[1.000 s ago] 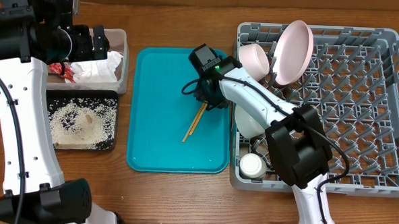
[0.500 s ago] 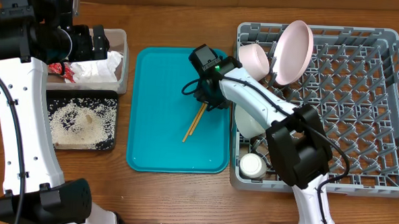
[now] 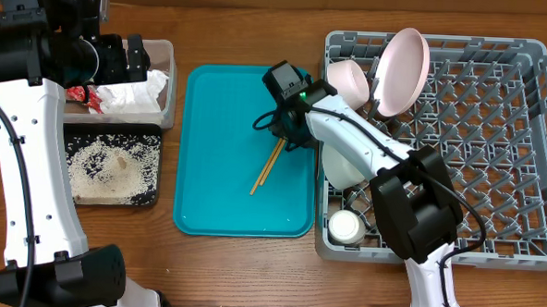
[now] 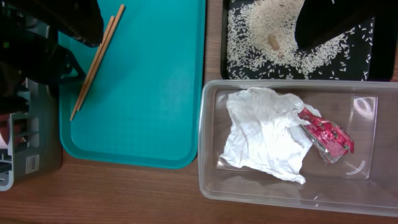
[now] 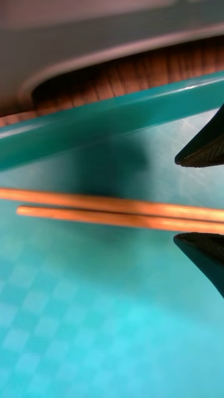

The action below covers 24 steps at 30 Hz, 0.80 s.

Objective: Sort waste into correct bins and load items into the dishwasher
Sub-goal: 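Close the right gripper on one chopstick and adjust the grip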

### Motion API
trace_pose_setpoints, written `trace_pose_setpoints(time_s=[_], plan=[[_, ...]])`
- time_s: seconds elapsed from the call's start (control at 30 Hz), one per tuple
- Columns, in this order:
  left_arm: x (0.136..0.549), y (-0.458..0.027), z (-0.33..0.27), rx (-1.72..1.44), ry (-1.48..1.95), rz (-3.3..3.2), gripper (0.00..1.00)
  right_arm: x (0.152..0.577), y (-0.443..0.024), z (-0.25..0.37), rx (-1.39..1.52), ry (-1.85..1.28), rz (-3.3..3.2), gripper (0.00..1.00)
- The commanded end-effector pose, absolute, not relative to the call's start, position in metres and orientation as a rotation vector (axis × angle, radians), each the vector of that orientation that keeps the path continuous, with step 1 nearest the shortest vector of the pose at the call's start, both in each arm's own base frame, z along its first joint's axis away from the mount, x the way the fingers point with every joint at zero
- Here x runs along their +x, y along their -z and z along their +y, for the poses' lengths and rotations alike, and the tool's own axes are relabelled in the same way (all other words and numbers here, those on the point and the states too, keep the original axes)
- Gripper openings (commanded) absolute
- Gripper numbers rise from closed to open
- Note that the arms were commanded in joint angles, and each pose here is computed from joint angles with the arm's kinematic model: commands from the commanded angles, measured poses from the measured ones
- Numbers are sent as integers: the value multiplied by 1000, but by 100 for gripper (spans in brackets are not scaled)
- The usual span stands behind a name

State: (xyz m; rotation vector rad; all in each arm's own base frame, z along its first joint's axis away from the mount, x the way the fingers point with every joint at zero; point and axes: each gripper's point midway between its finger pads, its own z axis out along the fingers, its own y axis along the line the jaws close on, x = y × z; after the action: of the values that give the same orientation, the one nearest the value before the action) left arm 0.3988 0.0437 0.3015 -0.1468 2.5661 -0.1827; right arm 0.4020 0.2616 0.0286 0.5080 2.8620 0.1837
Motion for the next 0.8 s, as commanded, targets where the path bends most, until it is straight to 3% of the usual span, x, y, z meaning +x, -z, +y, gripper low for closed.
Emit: trace_pose_setpoints(time_s=[0.0, 0.27, 0.5, 0.77], plan=[[400, -302, 42, -155, 187, 2566, 100, 396, -31, 263, 527, -234, 2859, 36], [400, -302, 42, -155, 187, 2567, 100, 395, -23, 263, 552, -243, 2871, 34], [400, -302, 42, -155, 187, 2566, 100, 386, 14, 283, 570, -356, 2976, 30], [400, -302, 42, -155, 187, 2567, 100, 389, 14, 285, 560, -378, 2970, 25]])
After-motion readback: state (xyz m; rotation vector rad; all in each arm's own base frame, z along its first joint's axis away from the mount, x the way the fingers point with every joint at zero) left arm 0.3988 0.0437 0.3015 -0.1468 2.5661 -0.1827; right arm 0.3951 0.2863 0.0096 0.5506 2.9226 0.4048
